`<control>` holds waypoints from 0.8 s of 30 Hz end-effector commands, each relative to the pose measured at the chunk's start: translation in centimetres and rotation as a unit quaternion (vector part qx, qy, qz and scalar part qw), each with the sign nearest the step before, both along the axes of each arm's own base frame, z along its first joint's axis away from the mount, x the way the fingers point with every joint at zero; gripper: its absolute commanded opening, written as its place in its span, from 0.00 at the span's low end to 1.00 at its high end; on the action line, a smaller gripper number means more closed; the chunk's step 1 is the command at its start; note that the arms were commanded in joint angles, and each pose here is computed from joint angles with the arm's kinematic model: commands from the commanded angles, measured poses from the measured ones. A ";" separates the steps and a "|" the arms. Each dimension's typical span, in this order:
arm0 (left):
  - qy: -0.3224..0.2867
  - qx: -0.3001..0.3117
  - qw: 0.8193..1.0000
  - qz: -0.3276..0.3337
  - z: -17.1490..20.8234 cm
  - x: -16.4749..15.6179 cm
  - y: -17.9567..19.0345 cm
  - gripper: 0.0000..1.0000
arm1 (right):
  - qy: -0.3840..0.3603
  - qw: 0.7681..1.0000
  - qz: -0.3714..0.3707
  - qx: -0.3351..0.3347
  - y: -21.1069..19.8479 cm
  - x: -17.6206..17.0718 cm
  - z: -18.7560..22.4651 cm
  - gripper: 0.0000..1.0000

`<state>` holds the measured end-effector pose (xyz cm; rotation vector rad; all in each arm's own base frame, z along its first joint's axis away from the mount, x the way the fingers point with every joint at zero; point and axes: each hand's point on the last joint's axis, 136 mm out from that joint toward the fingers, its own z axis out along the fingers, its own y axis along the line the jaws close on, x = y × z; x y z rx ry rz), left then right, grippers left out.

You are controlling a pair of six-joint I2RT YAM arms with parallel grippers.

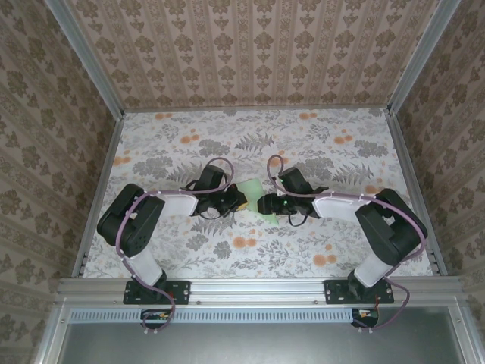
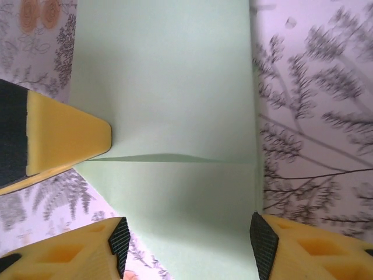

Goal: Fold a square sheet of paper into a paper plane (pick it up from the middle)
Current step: Fold the wing for the fifth time at the center of the table.

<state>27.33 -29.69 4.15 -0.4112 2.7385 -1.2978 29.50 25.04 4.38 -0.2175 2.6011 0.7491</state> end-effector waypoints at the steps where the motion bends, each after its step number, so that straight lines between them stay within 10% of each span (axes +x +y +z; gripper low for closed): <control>1: -0.005 -0.007 1.000 -0.009 1.2 -0.3 -0.3 0.03 | -0.083 0.990 0.032 -0.109 -1.5 -0.4 0.3 0.61; 24: 0.003 -0.019 1.000 -0.002 2.7 -0.3 -0.8 0.01 | -0.253 0.907 0.068 -0.329 1.6 0.2 -1.0 0.54</control>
